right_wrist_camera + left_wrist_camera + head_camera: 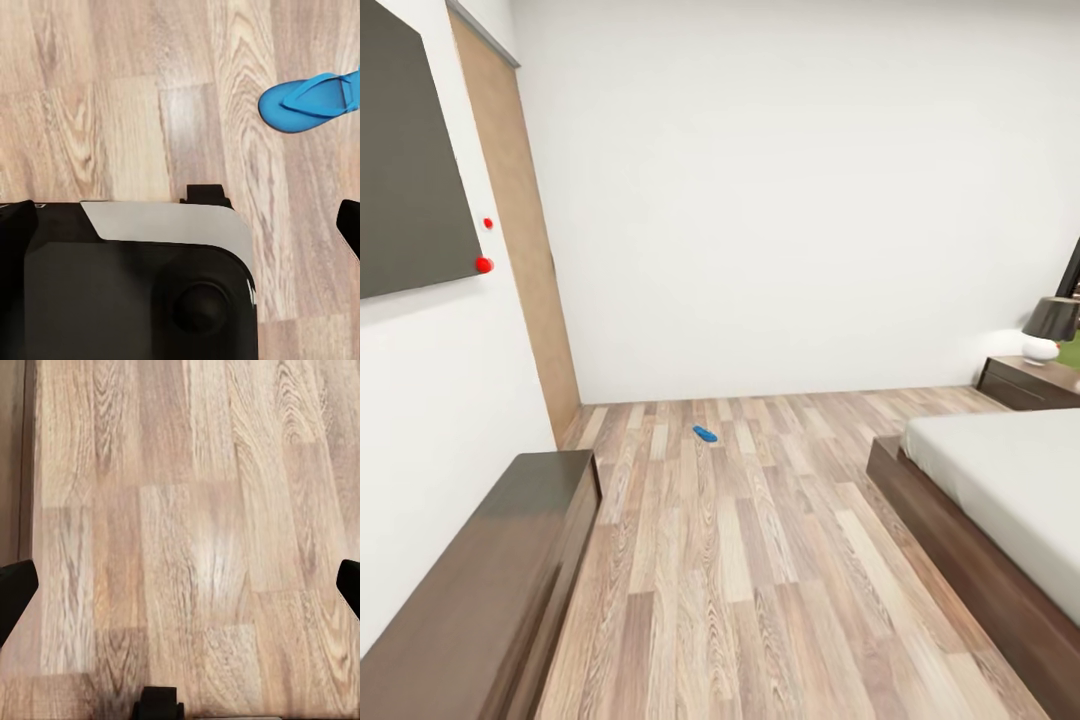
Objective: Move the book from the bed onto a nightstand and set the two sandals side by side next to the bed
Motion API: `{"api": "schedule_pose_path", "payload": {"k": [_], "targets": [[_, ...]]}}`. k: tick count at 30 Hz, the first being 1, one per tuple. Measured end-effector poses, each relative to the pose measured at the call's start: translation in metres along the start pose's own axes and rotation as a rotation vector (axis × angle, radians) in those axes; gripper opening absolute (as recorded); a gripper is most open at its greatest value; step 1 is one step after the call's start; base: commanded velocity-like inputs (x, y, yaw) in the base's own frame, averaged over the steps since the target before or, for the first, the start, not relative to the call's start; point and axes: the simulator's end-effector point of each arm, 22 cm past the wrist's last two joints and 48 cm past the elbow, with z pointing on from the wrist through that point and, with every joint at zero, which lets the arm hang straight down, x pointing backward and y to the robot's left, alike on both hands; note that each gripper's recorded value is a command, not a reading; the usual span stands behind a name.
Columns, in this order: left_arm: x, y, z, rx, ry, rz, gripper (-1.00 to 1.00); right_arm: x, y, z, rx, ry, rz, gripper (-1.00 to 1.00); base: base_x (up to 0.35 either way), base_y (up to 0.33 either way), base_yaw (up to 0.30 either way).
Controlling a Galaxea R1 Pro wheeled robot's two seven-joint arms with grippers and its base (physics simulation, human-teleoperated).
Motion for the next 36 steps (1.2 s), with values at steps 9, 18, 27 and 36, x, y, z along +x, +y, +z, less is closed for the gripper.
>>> {"api": "schedule_pose_path", "payload": {"k": [9,18,27,36], "targets": [[0.0,0.0,0.0001,0.0,0.0,0.0,1.0,0.0,0.0001,0.0,0.0,0.0,-0.001,1.0,0.291,0.0,0.0],[0.0,0.0,0.0001,0.0,0.0,0.0,1.0,0.0,0.0003,0.0001,-0.001,0.0,-0.001,1.0,0.09,0.068,0.0],[0.0001,0.0,0.0003,0.0,0.001,0.0,1.0,0.0,0.0002,0.0002,-0.001,0.001,-0.001,1.0,0.083,0.079,0.0],[0.0,0.0,0.0,0.0,0.0,0.0,1.0,0.0,0.0002,0.0,-0.001,0.0,-0.001,1.0,0.263,0.001,0.0]]}}
